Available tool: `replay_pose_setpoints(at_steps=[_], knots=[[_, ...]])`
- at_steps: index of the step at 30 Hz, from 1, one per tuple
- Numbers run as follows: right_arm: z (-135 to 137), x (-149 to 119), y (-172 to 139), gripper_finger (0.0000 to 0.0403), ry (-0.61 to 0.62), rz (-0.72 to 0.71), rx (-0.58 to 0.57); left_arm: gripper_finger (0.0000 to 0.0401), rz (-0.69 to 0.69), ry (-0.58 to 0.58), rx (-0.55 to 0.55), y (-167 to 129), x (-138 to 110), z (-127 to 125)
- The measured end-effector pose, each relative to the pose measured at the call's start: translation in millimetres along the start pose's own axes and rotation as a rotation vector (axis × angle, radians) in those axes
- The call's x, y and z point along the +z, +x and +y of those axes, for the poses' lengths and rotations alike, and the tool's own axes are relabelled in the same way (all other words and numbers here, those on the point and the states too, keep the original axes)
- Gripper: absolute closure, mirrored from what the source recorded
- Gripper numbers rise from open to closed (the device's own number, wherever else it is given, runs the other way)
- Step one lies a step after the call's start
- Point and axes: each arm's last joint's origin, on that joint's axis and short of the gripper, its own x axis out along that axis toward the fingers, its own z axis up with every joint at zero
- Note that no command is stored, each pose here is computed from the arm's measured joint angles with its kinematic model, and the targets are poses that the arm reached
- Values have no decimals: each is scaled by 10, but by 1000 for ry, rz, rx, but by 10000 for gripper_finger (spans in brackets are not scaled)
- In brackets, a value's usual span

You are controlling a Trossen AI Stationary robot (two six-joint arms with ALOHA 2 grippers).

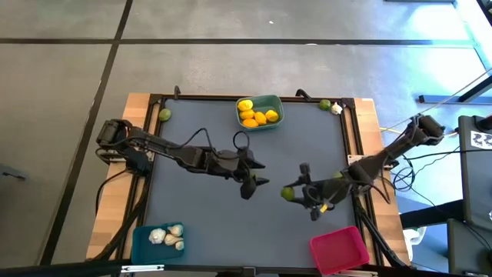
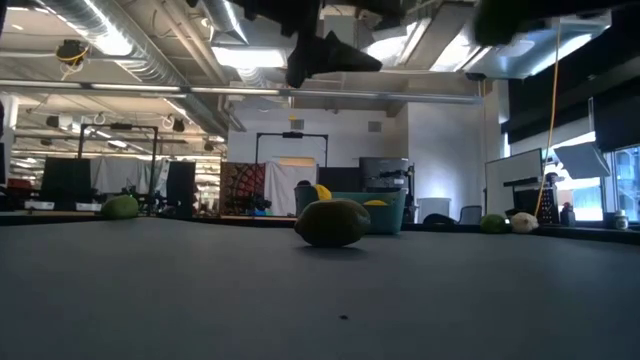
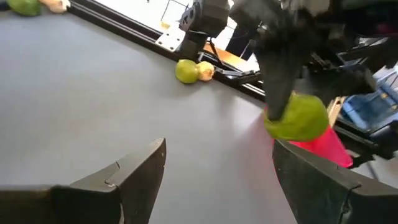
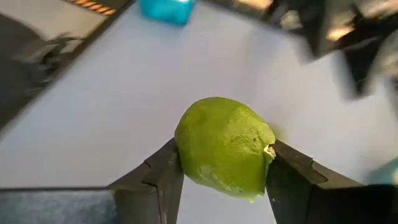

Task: Sort produce into baskets
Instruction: Put the green lime into the pink bin

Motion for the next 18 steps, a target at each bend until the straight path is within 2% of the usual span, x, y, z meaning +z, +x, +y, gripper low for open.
replay_pose_setpoints(at_steps=[6,13,18], knots=[[192,-120,-107,224,204,131,179,111,23,70,23,4,-13,38],[434,-178,-238,224,412,230,319,111,28,172,25,4,-17,41],[618,-209,-336,224,546,284,374,111,29,227,24,4,-18,40]])
